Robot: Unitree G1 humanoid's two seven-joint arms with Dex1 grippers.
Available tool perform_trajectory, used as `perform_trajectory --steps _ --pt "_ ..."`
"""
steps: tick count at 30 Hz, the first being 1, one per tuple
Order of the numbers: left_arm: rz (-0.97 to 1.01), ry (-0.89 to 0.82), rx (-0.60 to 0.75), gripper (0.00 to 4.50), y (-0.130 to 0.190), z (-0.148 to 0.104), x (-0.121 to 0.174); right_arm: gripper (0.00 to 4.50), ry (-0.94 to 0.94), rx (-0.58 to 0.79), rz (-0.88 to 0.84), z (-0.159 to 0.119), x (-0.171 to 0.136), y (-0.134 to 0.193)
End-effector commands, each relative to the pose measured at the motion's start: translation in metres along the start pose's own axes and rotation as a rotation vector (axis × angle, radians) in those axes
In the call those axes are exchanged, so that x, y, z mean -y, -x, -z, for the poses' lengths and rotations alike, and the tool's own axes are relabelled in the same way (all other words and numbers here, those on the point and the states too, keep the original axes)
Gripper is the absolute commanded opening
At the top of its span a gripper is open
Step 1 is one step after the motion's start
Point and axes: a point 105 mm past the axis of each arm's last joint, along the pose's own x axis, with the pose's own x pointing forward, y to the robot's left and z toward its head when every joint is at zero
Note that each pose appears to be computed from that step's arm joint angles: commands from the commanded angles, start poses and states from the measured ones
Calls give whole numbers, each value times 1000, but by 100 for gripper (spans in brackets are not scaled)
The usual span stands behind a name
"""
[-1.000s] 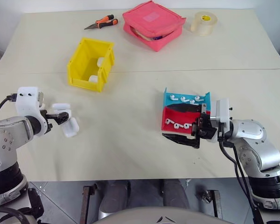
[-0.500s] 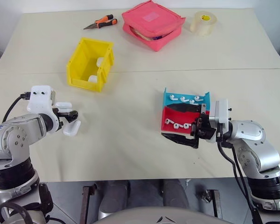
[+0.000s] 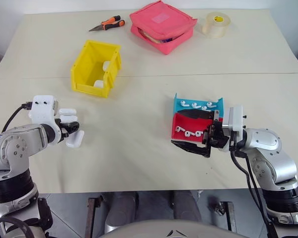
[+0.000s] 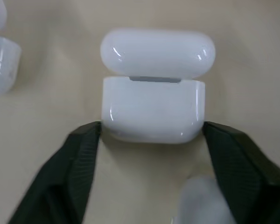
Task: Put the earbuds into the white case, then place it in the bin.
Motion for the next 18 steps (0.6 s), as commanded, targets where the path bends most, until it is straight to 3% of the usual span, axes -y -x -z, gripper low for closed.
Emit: perform_trajectory --steps 1,5,12,15,18 --pt "-29 -1 -1 224 3 2 -7 450 41 29 -9 -9 -3 -2" --pt "-21 1 10 100 4 3 -5 450 40 30 -12 -8 -3 -3" --pt "1 -52 -15 100 9 13 -2 450 44 27 -19 -7 -2 -3" --pt "0 -99 -13 158 15 11 -4 450 47 24 -24 -7 -2 -3" --pt "47 -154 9 258 23 1 -2 450 48 23 -27 -7 -1 -3"
